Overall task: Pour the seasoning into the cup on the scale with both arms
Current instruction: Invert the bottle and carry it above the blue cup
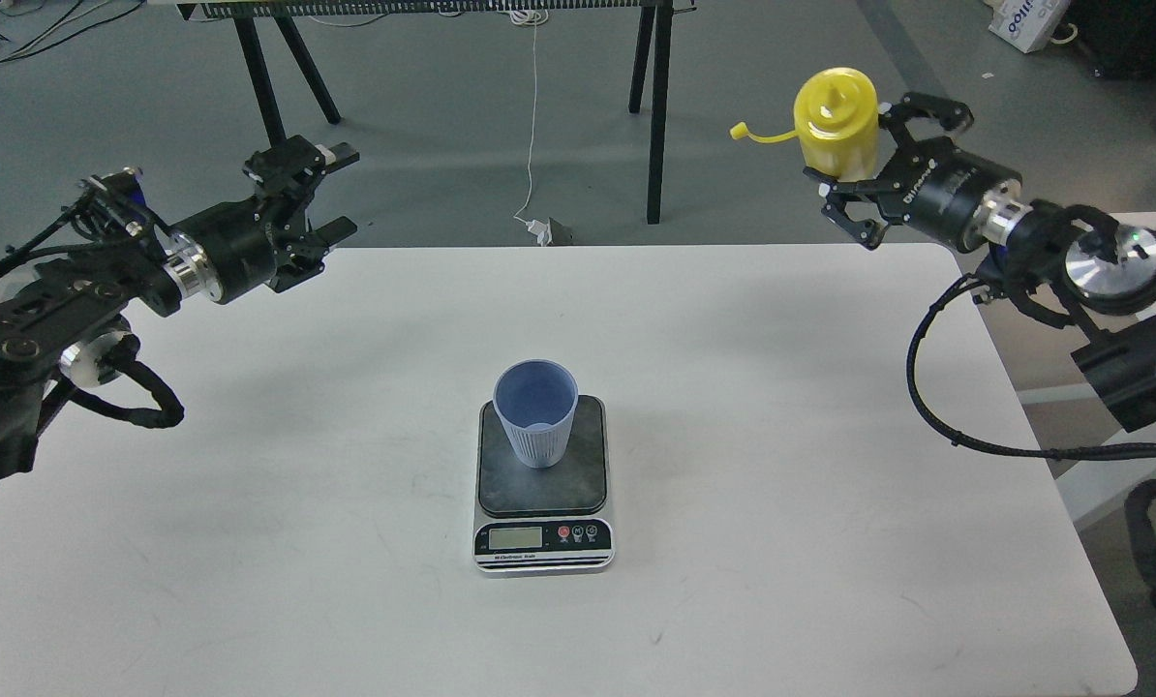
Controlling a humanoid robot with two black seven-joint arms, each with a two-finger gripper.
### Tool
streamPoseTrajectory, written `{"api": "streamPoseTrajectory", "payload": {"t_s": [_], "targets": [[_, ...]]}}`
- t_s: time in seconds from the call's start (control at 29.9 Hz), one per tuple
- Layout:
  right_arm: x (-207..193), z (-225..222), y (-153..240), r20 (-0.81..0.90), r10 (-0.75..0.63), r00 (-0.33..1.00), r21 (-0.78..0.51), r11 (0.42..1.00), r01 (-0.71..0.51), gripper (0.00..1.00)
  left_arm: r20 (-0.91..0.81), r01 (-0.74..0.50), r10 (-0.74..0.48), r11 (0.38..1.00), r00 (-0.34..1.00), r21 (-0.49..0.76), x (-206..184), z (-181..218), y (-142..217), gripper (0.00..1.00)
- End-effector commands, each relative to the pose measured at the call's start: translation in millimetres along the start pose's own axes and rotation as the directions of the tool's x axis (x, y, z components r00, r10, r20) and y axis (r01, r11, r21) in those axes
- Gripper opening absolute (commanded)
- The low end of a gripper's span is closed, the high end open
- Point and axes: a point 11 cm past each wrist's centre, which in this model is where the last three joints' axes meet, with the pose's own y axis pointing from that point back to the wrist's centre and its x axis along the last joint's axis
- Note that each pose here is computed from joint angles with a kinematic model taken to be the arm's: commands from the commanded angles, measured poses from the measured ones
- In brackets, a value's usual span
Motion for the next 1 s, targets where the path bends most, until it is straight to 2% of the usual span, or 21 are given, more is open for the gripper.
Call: {"api": "streamPoseTrajectory", "payload": {"t_s": [0.0, 0.13, 0.27, 0.44, 0.54, 0.74, 0.97], "targets": [[-68.1, -23.2, -44.7, -0.393, 0.000, 0.919, -0.021, 1.000, -0.009, 0.04, -0.148, -0.141, 0.132, 0.989, 0.980, -0.051, 22.9, -10.4, 18.3, 0.99], [-128.7, -22.3, -78.6, -0.671, 0.012, 0.741, 0.008, 1.000, -0.010, 0.03, -0.279, -0.256, 0.223, 0.963, 0.934, -0.089, 41.1, -16.8, 38.1, 0.99], [-182.9, -0.7, -101.0, -0.900, -0.003, 0.436, 0.016, 0.999, 0.039, 0.03, -0.308, -0.309, 0.268, 0.946, 0.913, -0.092, 55.7, -17.8, 53.8, 0.99], [-215.2, 18.5, -106.2, -0.997, -0.058, 0.043, -0.055, 0.995, 0.080, 0.04, -0.301, -0.324, 0.289, 0.943, 0.909, -0.074, 61.1, -23.4, 63.9, 0.99], [-216.2, 21.2, -106.6, -0.992, -0.076, -0.100, -0.084, 0.994, 0.075, 0.04, -0.302, -0.325, 0.291, 0.943, 0.908, -0.068, 60.6, -26.3, 65.4, 0.99], [-208.7, 32.6, -106.7, -0.958, -0.116, -0.262, -0.131, 0.990, 0.042, 0.04, -0.301, -0.328, 0.294, 0.942, 0.907, -0.067, 61.6, -26.6, 66.6, 0.99], [-196.7, 46.3, -106.2, -0.950, -0.152, -0.272, -0.161, 0.987, 0.013, 0.04, -0.303, -0.324, 0.291, 0.944, 0.908, -0.067, 59.8, -27.4, 65.0, 0.99]]}}
